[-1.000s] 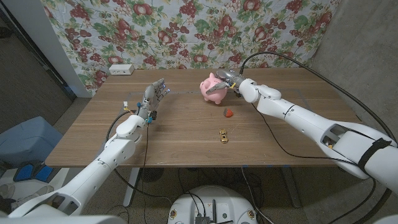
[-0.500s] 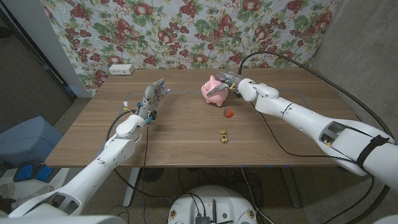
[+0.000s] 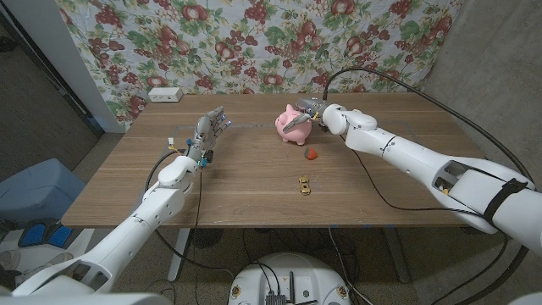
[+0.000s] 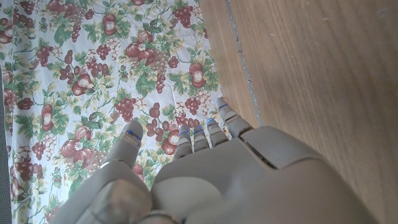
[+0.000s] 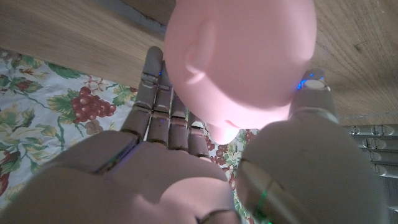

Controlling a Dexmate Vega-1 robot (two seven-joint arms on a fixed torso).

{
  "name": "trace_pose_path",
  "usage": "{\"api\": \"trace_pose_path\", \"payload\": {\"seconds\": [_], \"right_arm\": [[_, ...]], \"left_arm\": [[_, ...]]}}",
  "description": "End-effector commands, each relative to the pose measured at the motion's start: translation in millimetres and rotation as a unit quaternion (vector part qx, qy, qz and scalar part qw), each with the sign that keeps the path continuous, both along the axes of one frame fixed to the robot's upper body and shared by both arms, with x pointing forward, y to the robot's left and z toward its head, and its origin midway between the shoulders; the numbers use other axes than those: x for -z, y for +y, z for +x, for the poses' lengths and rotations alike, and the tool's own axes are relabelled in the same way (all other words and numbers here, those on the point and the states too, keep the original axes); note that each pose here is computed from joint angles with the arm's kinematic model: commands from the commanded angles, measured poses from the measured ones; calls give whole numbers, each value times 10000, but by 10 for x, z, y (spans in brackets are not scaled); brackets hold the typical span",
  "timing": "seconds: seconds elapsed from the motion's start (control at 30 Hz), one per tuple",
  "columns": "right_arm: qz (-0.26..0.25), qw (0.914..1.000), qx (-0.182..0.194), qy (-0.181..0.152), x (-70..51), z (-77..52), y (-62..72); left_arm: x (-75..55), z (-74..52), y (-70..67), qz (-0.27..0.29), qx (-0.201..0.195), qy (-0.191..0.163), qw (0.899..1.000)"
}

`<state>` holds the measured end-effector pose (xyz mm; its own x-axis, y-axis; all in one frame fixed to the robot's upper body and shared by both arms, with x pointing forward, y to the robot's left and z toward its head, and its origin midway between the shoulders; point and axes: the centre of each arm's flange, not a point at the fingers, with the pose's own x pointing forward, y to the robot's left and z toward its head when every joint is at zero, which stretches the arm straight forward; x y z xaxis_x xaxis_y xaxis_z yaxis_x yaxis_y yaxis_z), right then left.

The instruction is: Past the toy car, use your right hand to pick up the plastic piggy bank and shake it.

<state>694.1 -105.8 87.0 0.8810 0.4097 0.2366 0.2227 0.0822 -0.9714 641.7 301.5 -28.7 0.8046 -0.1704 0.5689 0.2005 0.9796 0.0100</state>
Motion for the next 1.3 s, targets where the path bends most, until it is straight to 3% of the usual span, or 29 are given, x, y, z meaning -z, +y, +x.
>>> {"api": "trace_pose_path", "payload": {"seconds": [0.03, 0.6, 0.73, 1.13, 1.3], "right_arm": [[-117, 9998, 132, 40, -25, 24, -23], [-327, 9971, 518, 443, -58, 79, -74], [-275, 9974, 462, 474, -68, 85, -83], [262, 9971, -170, 690, -151, 39, -218], [640, 9925, -681, 783, -173, 11, -278]], "left_arm": [[-17, 27, -5, -4, 6, -4, 10000], [-50, 78, -27, 17, 34, 6, 10000], [-53, 82, -27, 21, 30, 2, 10000], [-73, 102, -32, 37, 62, -12, 10000], [-81, 107, -32, 49, 78, -17, 10000]]}}
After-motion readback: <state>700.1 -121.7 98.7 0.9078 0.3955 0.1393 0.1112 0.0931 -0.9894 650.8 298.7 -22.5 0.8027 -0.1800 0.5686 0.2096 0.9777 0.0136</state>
